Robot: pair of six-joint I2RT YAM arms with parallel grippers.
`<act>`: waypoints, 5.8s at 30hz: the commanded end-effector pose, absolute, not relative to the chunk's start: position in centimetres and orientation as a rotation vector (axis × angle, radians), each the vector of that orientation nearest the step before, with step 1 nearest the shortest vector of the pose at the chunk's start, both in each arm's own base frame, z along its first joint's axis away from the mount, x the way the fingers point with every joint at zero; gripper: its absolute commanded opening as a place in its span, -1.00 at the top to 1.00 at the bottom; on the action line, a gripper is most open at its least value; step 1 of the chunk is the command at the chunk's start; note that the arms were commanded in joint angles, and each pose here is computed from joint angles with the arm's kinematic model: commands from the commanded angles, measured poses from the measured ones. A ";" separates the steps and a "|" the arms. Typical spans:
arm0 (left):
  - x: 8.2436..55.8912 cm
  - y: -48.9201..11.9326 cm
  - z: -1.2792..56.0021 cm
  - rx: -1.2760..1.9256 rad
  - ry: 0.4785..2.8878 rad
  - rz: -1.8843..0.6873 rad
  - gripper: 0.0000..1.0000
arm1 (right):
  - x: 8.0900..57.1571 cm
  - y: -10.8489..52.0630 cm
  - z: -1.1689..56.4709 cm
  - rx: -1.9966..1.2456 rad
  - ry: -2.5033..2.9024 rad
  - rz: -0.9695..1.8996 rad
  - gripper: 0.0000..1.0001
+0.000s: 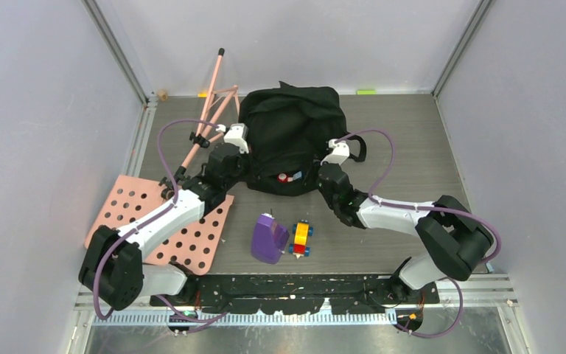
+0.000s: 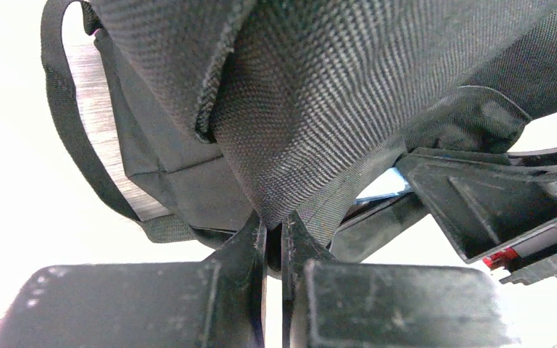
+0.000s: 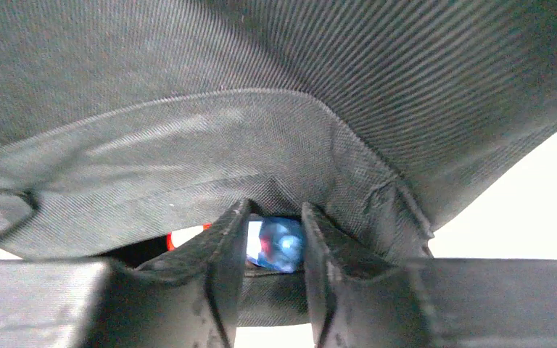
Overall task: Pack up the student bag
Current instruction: Place the stationery in the student bag, then zip the student bag at the center of the board.
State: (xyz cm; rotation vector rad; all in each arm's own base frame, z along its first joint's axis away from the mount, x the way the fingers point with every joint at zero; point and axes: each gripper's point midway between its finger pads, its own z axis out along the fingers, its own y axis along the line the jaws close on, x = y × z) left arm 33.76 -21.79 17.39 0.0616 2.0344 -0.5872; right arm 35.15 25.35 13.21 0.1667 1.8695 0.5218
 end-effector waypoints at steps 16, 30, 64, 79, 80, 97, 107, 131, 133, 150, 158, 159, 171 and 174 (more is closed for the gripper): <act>34.5 -21.8 24.8 0.191 1.835 -0.570 1.00 | 31.3 19.1 19.1 0.050 1.886 0.295 -0.32; 34.3 -22.4 25.2 0.188 1.829 -0.618 1.00 | 33.4 24.2 16.3 -0.105 1.944 0.383 0.45; 31.9 -20.5 28.6 0.344 1.797 -0.501 -0.17 | 31.1 17.5 19.5 0.010 1.969 0.326 -0.14; 26.6 -33.7 27.0 0.486 1.805 -0.729 -0.31 | 31.3 17.1 19.2 0.010 1.961 0.554 -0.35; 26.7 -34.5 27.0 0.485 1.796 -0.733 -0.31 | 31.3 17.1 19.2 0.023 1.961 0.554 -0.34; 24.7 -29.5 27.1 0.411 1.867 -0.569 -0.38 | 34.8 15.6 17.5 0.066 1.937 0.395 -0.15; 19.3 -28.0 28.5 0.442 1.959 -0.775 -0.34 | 35.1 17.3 17.5 -0.010 1.934 0.466 0.83; 34.6 -28.6 23.0 0.502 1.914 -0.549 -0.17 | 29.5 20.9 19.6 -0.032 1.960 0.553 0.99; 35.0 -28.5 23.2 0.505 1.915 -0.537 -0.15 | 29.1 21.6 19.4 -0.016 1.961 0.562 0.99; 23.4 -35.0 22.6 0.484 1.773 -0.759 -0.07 | 32.5 20.4 23.1 0.280 1.827 0.504 0.99; 23.4 -37.7 19.0 0.443 1.722 -0.715 -0.05 | 32.2 19.7 23.7 0.341 1.815 0.515 0.99; 23.6 -37.8 18.8 0.424 1.709 -0.712 -0.06 | 32.2 19.6 23.8 0.353 1.811 0.520 0.99; 25.5 -39.2 16.8 0.334 1.627 -0.604 -0.09 | 31.9 19.4 24.2 0.389 1.812 0.536 0.99; 26.0 -38.8 15.7 0.308 1.648 -0.558 0.01 | 31.9 19.4 24.2 0.397 1.809 0.543 0.99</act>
